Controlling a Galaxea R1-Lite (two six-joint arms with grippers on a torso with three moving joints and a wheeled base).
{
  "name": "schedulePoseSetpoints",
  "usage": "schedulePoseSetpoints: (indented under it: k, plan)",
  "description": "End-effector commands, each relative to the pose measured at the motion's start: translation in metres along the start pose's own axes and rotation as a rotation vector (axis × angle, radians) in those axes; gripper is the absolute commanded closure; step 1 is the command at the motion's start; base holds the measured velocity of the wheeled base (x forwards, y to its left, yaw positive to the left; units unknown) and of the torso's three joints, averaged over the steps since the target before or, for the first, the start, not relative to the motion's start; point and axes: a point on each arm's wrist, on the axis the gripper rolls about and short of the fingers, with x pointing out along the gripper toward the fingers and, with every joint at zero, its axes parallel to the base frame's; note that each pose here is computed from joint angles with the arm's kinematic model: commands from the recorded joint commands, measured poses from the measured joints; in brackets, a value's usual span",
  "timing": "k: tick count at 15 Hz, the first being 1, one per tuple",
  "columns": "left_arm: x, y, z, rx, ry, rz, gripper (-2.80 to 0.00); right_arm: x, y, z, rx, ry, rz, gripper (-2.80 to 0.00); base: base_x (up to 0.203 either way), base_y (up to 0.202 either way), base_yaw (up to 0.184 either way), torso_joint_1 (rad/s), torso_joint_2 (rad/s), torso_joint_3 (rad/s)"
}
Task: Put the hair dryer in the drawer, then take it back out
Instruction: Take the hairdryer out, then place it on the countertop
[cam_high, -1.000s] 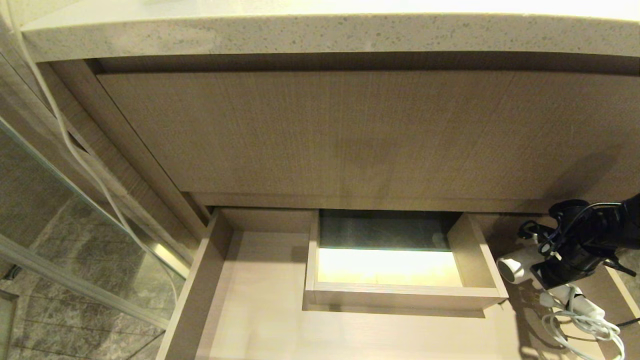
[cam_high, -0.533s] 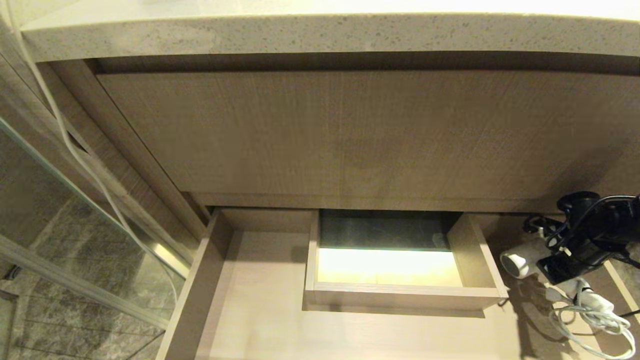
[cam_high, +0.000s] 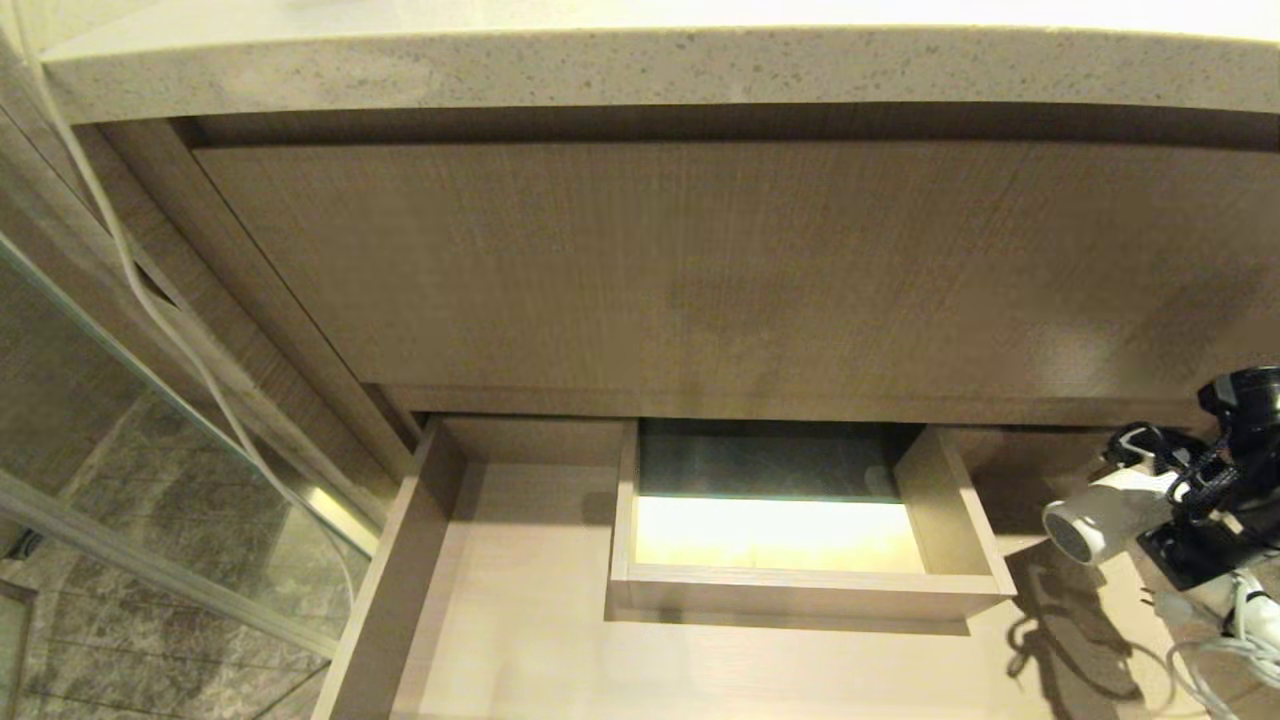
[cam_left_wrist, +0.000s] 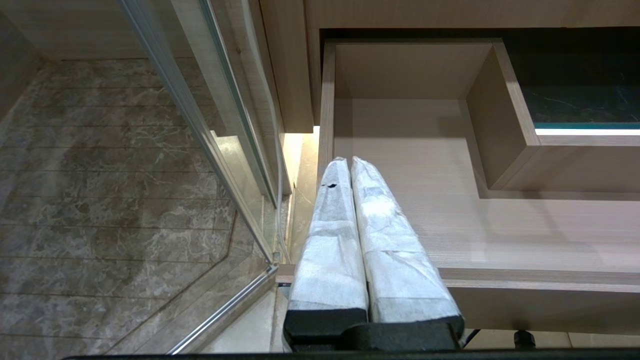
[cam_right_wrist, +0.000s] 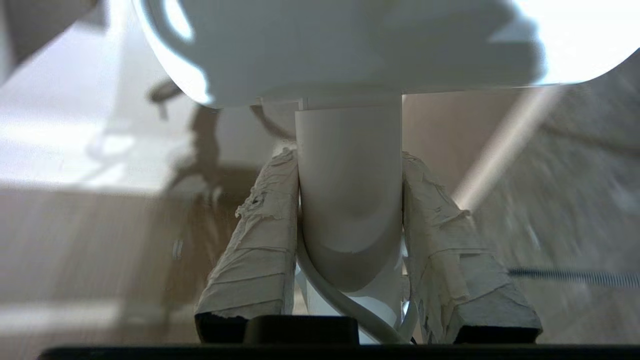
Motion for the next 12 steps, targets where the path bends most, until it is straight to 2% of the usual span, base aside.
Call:
schedulePoseSetpoints:
  k: [1,7,10,12]
  plan:
    - [0.0,0.0,0.0,0.0,0.0,0.0,0.0,-0.068,0.005,-0.023,0.007,-0.125,-0.095,0.0,0.0,0.0,0.0,0.0,0.0,0.0]
    - [0.0,0.0,0.0,0.0,0.001,0.0,0.0,-0.197,0.041,-0.107,-0.018,-0.384,-0.395,0.0,0.0,0.0,0.0,0.0,0.0,0.0]
    - [0.0,0.0,0.0,0.0,0.001,0.0,0.0,-0.259,0.066,-0.157,-0.03,-0.562,-0.572,0.0,0.0,0.0,0.0,0.0,0.0,0.0]
    - [0.0,0.0,0.0,0.0,0.0,0.0,0.0,-0.305,0.075,-0.18,-0.035,-0.701,-0.707,0.0,0.0,0.0,0.0,0.0,0.0,0.0]
